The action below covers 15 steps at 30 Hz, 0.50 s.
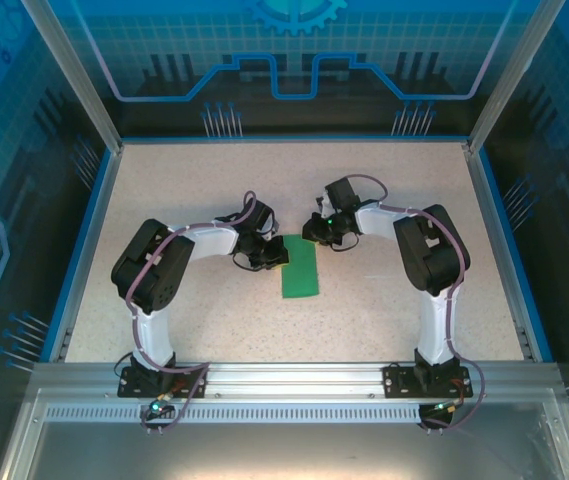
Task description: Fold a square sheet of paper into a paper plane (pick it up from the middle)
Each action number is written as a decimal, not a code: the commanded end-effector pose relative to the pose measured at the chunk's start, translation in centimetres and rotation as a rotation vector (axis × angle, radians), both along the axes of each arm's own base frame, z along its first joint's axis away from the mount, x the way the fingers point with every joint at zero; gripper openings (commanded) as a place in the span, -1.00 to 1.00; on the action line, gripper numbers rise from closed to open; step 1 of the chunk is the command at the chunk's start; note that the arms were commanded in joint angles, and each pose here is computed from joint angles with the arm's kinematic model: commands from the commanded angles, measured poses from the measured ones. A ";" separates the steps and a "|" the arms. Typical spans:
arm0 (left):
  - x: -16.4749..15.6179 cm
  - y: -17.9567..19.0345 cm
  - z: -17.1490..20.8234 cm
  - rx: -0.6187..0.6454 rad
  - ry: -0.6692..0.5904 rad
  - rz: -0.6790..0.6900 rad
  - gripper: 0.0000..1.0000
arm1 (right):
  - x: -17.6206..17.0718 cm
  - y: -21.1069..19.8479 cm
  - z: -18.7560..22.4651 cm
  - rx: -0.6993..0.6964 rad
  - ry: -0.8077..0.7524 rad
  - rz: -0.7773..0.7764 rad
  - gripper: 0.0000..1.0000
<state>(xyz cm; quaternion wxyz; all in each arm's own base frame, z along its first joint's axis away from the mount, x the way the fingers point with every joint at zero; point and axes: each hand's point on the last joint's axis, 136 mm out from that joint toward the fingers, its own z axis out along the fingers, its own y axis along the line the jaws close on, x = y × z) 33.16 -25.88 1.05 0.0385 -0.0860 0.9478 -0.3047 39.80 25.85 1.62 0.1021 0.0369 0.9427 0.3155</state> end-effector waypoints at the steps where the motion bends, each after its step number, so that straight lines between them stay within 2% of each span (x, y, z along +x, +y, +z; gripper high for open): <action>1: -4.1 2.9 -4.8 0.178 0.155 -0.008 -0.81 | 1.1 -0.6 -0.2 -0.002 -0.008 -0.032 -0.65; 7: -4.2 3.0 -4.8 0.181 0.159 -0.009 -0.81 | 0.7 -1.3 -2.0 -0.007 0.025 -0.066 -0.67; 15: -4.1 3.1 -4.8 0.184 0.158 -0.002 -0.81 | 1.7 -0.4 3.3 0.072 -0.098 -0.029 -0.67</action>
